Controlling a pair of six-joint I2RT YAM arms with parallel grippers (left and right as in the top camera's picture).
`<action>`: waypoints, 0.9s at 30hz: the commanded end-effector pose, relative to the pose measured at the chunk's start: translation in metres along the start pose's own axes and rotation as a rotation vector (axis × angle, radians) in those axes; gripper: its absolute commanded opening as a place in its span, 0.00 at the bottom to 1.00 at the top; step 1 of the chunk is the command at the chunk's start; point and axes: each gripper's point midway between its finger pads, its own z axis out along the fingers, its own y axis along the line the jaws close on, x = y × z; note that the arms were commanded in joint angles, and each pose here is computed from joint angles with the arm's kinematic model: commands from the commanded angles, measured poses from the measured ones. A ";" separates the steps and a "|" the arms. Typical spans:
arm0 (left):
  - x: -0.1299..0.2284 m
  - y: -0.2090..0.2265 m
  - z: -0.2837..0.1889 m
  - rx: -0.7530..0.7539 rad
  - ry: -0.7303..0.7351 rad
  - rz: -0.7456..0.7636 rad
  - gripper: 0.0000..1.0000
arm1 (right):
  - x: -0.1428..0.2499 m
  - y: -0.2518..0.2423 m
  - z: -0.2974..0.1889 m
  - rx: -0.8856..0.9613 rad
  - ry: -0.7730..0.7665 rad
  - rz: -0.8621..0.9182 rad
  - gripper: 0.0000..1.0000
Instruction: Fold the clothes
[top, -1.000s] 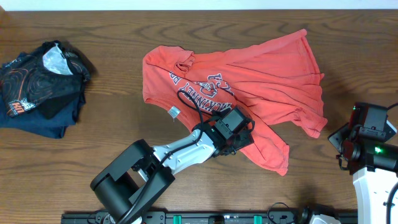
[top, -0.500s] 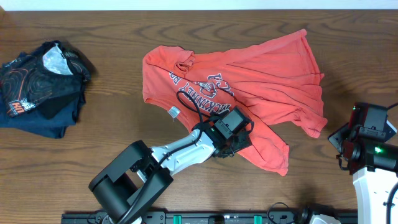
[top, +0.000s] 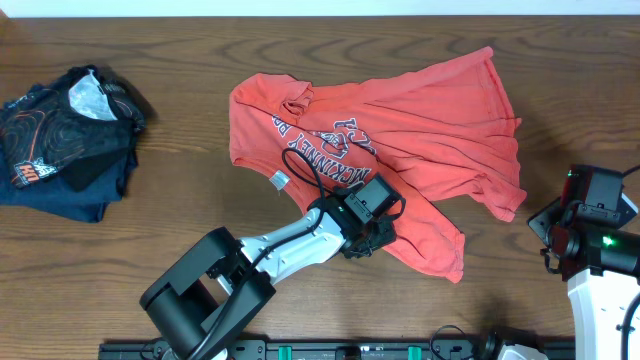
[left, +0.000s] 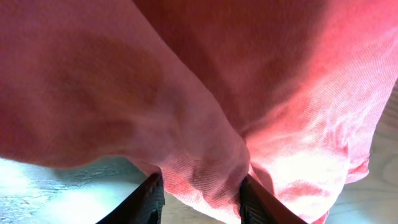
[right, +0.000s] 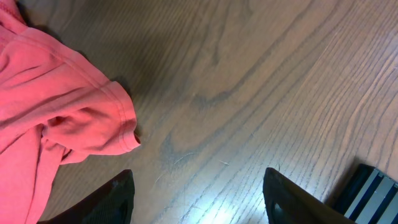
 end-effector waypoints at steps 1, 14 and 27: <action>0.007 -0.006 -0.011 0.031 0.024 0.004 0.41 | -0.005 -0.001 -0.002 0.002 -0.011 0.002 0.64; 0.010 -0.015 -0.025 0.065 0.014 0.020 0.42 | -0.005 -0.001 -0.002 0.002 -0.011 0.002 0.64; 0.002 -0.007 -0.011 0.013 -0.079 0.009 0.42 | -0.005 -0.001 -0.002 0.001 -0.010 0.002 0.64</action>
